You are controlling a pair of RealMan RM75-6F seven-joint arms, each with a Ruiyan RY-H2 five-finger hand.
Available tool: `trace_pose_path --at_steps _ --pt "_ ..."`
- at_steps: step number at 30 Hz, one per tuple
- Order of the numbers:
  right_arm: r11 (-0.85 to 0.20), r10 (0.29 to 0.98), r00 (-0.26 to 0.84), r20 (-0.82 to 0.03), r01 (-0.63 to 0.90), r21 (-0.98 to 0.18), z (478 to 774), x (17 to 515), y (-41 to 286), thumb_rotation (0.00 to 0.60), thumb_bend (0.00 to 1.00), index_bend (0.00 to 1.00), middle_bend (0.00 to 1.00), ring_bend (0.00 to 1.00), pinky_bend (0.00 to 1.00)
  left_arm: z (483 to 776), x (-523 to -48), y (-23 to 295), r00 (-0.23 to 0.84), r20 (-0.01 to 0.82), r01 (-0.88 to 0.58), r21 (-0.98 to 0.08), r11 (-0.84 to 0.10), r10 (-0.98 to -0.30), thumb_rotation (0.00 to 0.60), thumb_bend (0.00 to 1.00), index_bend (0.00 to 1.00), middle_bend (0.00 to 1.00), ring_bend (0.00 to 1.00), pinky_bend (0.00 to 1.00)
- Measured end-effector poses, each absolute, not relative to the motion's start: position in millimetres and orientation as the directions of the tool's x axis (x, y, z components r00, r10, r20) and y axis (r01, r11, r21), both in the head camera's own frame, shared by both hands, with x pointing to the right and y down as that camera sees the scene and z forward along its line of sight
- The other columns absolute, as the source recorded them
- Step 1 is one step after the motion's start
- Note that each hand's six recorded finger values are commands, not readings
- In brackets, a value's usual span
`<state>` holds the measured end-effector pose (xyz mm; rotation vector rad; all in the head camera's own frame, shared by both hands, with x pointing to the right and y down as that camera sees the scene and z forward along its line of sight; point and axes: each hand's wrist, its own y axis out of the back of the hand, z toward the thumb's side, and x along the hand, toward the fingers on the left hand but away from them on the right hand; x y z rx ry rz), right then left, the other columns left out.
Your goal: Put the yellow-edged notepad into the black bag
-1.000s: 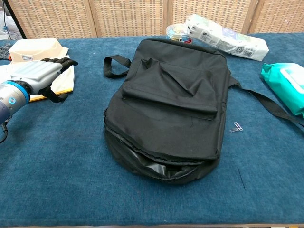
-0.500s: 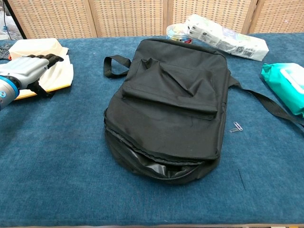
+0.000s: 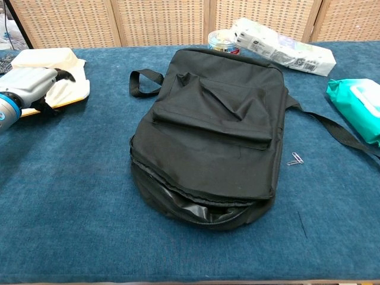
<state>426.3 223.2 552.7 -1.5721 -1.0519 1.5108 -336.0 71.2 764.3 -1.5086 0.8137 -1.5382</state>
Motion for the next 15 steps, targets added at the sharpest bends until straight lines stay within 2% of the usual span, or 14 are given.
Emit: trace_pose_path --at_steps 4,7,15 --pt "-0.421 0.906 -0.011 -0.423 0.082 -0.903 552.6 426.0 223.5 0.6 0.0 0.0 0.0 0.0 0.0 763.9 -335.9 74.4 0.058 0.46 0.116 -0.885 -0.451 -0.886 0.6 0.54 0.6 0.53 0.46 0.59" --pt "-0.422 0.905 -0.008 -0.424 0.082 -0.903 552.8 424.9 223.8 0.6 0.0 0.0 0.0 0.0 0.0 762.3 -336.9 75.7 0.064 0.452 0.114 -0.889 -0.443 -0.89 0.6 0.57 0.66 0.58 0.51 0.63" --pt "-0.433 0.901 0.009 -0.434 0.095 -0.897 554.6 420.5 223.4 0.6 0.0 0.0 0.0 0.0 0.0 751.6 -344.0 76.2 0.095 0.419 0.103 -0.906 -0.41 -0.903 0.6 0.59 0.73 0.64 0.55 0.67"
